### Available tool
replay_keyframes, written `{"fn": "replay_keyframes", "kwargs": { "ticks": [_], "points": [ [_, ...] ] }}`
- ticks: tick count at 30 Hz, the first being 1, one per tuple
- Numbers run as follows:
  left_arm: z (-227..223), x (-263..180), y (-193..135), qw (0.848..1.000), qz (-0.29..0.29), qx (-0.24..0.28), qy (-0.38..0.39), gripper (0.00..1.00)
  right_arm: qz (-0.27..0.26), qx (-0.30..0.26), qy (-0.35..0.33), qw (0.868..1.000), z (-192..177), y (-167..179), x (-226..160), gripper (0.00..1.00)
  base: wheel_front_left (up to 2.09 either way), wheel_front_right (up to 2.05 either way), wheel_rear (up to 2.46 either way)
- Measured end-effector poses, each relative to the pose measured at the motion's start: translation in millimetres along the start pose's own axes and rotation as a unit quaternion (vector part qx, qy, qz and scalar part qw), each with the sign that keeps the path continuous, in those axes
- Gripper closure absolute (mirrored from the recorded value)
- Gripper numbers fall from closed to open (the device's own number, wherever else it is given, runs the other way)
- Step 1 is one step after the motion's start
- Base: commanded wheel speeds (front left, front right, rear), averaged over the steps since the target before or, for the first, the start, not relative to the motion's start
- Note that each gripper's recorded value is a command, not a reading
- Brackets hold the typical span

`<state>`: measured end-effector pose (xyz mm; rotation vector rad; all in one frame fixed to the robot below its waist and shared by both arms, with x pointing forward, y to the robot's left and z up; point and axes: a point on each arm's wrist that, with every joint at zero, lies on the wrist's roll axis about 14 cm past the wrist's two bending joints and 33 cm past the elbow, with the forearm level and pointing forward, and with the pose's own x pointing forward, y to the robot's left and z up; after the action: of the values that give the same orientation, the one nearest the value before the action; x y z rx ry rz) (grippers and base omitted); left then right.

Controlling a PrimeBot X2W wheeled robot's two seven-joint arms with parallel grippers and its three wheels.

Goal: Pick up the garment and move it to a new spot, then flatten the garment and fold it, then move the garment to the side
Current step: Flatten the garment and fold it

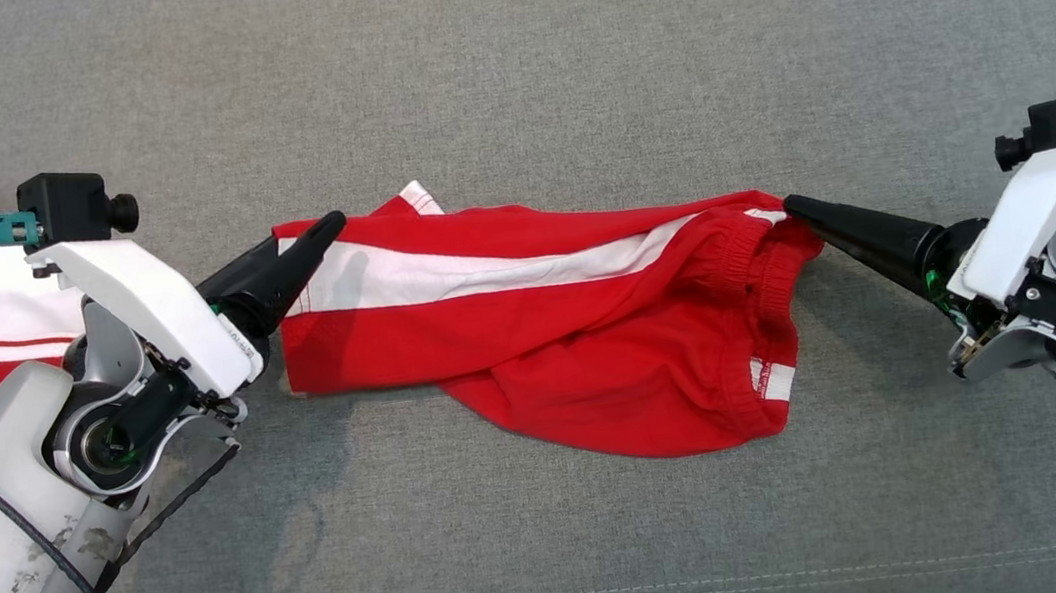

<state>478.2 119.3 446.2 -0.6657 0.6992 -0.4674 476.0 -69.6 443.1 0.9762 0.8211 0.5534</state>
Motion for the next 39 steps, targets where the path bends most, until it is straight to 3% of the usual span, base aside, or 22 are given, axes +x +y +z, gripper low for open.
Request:
{"fn": "replay_keyframes", "kwargs": {
  "ticks": [17, 34, 38, 39],
  "points": [
    [12.4, -14.7, -1.5, 0.998, -0.005, 0.006, -0.060, 0.00, 0.067, 0.126, -0.058, 0.988, 0.0, 17.4, 6.4, 0.00, 0.00, 0.00, 0.00],
    [12.5, -27.4, -0.3, 0.997, 0.003, 0.022, -0.076, 0.00, 0.027, 0.122, -0.063, 0.990, -2.8, -6.7, 13.1, 0.00, 0.00, 0.00, 0.00],
    [8.3, -27.3, 2.1, 0.997, 0.005, 0.020, -0.071, 0.00, 0.023, 0.122, -0.050, 0.991, -11.5, -8.7, 21.2, 0.14, 0.00, 0.00, 0.00],
    [8.2, -27.4, 2.5, 0.997, 0.006, 0.019, -0.071, 0.00, 0.020, 0.120, -0.049, 0.991, -11.9, -10.9, 22.1, 0.23, 0.00, 0.00, 0.00]
  ]
}}
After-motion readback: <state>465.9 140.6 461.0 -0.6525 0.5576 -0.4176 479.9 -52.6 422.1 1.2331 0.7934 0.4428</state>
